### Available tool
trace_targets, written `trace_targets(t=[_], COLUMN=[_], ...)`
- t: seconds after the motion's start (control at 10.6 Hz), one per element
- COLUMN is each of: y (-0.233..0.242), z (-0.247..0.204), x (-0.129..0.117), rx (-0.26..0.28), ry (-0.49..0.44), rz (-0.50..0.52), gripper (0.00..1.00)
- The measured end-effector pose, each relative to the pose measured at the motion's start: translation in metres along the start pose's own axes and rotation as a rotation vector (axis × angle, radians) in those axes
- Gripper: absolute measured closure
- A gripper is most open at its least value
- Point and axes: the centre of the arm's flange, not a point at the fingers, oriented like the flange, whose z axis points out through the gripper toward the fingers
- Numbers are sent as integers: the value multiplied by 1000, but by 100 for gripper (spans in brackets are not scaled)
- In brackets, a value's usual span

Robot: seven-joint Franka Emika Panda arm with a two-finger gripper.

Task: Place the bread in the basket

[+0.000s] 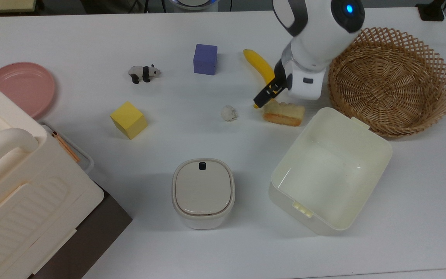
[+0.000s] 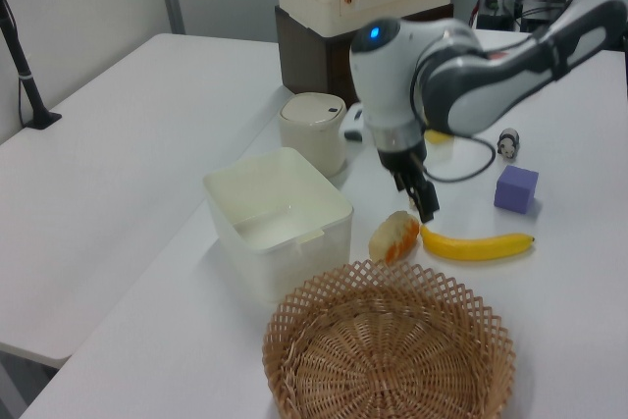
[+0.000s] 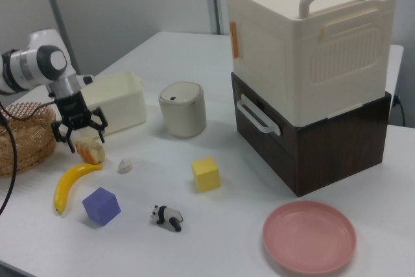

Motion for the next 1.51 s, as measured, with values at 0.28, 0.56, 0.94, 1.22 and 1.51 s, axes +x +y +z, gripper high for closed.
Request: trace_targets(t=[0.28, 0.56, 0.94, 1.22, 1.51], y=[-13, -25, -22, -15, -3], z=[15, 20, 18, 9, -20], x=[10, 17, 16, 14, 3], rx=[-10, -42, -57, -66, -80], ry=[-23, -28, -26, -10, 27], rz=[-27, -30, -17, 8, 31], gripper=[9, 35, 75, 80, 81])
